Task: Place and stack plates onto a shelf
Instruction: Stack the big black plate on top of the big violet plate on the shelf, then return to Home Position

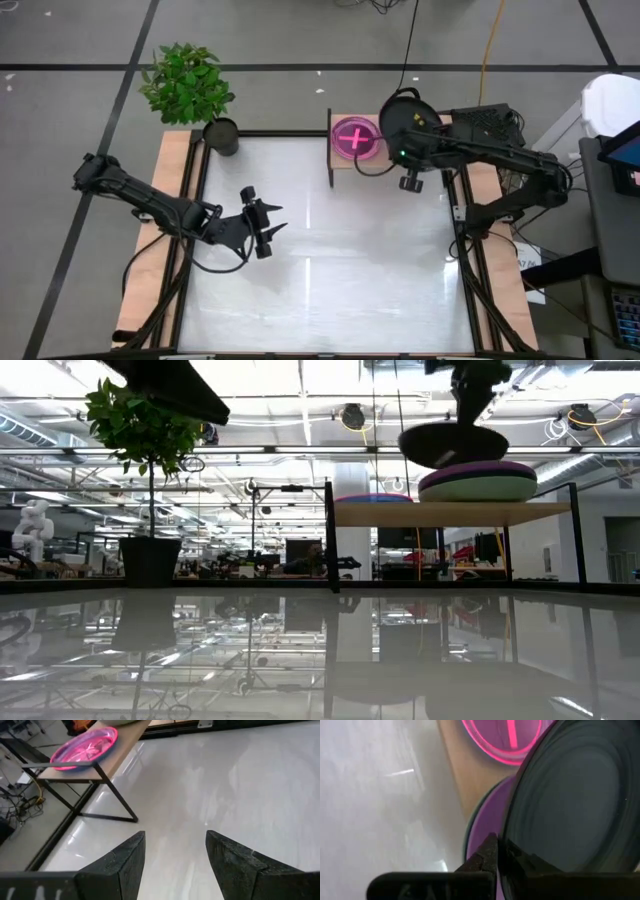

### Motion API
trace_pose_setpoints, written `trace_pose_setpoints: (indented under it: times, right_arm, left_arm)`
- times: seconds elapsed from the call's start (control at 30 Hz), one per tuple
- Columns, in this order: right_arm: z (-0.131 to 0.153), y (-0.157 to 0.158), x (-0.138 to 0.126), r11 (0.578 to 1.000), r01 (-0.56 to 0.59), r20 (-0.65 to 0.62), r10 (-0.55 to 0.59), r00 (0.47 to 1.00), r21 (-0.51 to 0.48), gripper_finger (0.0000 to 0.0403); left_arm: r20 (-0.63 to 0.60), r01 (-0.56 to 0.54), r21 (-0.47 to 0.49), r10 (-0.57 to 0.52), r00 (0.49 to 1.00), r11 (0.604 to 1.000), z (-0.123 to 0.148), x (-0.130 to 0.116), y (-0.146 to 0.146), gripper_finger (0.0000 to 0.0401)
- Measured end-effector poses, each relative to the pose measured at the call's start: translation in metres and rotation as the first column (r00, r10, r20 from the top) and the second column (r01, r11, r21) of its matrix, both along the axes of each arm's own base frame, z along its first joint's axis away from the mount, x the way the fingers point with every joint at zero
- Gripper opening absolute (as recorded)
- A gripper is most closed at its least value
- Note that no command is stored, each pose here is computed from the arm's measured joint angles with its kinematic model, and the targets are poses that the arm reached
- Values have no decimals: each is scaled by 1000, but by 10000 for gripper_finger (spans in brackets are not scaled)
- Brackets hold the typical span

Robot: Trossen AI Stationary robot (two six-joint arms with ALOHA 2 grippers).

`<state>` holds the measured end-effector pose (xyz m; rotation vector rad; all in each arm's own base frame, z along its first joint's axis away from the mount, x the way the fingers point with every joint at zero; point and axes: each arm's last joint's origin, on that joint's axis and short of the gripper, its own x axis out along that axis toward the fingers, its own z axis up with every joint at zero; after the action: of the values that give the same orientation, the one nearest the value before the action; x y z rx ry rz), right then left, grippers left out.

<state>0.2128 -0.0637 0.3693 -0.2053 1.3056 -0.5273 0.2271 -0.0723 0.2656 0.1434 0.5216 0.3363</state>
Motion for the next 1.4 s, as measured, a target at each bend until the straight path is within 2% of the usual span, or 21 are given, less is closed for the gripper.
trace_pose_setpoints:
  times: [0.17, 0.37, 0.87, 1.17, 1.4]
  right_arm:
    - [-11, -12, -3, 997, 45, -26, -44, 999, 58, 1]
    - [-21, -14, -5, 994, 83, -58, -79, 995, 73, 3]
    - [-28, -12, -9, 985, 146, -92, -138, 986, 92, 12]
    - [-27, -10, -7, 974, 208, -42, -205, 978, 90, 85]
    - [-5, 13, -13, 992, 125, 179, -129, 975, 34, 106]
  left_arm:
    - [9, -2, -13, 2, 1000, 1000, -20, -3, 0, 213]
    - [35, -20, -51, 22, 999, 998, -42, -7, 2, 213]
    - [105, -17, -104, 28, 994, 994, -53, -9, 3, 213]
    - [109, -3, -112, 16, 994, 994, -53, -9, 1, 213]
    - [164, 82, -126, -61, 985, 989, -47, -8, -8, 213]
